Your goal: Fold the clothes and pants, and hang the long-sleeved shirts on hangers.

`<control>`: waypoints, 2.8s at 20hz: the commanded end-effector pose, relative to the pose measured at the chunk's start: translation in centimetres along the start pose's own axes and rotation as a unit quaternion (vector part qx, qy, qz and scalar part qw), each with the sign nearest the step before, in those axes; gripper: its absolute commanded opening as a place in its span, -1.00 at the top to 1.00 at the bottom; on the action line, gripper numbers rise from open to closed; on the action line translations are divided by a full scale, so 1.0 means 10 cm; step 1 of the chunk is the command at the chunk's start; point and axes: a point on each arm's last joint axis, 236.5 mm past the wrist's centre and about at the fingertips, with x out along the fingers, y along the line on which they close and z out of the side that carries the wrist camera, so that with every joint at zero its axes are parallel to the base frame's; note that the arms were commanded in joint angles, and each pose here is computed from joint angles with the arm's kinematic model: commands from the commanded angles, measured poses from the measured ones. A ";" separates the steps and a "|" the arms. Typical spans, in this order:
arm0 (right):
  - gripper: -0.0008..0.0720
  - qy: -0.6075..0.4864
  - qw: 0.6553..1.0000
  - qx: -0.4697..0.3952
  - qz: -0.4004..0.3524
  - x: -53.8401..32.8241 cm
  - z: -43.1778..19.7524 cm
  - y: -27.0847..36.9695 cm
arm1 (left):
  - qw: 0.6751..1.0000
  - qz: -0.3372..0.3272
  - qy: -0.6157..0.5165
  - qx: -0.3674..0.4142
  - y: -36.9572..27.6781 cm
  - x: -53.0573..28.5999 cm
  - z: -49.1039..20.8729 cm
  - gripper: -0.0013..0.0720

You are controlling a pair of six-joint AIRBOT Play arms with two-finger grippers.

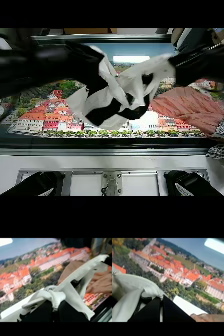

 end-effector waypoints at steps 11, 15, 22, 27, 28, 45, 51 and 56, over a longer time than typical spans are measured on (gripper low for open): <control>0.94 0.366 0.927 0.058 0.055 0.91 -1.44 0.09 | 0.877 0.155 0.424 -0.164 1.46 0.48 -2.54 0.92; 0.93 0.419 0.903 0.097 0.007 2.08 -2.06 -0.27 | 0.832 0.051 0.496 -0.244 1.26 0.99 -3.44 0.92; -0.82 0.337 0.928 0.156 -0.031 2.85 -2.06 -0.71 | 0.841 0.054 0.478 -0.247 1.56 1.38 -3.40 0.92; -0.81 0.341 0.921 0.187 -0.034 2.39 -1.99 -0.79 | 0.852 0.065 0.453 -0.255 1.74 1.42 -3.24 0.92; -0.81 0.355 0.911 0.205 -0.039 2.31 -2.14 -0.78 | 0.852 0.065 0.453 -0.255 1.74 1.42 -3.24 0.92; -0.81 0.277 0.826 0.492 0.010 3.00 -3.42 -0.27 | 0.858 0.067 0.441 -0.254 1.76 1.47 -3.21 0.92; -0.64 0.222 0.845 0.487 -0.003 3.25 -3.27 -0.23 | 0.862 0.069 0.434 -0.254 1.78 1.49 -3.19 0.92; 0.93 0.243 0.884 0.399 0.028 3.03 -3.19 -0.30 | 0.861 0.069 0.435 -0.254 1.79 1.47 -3.19 0.92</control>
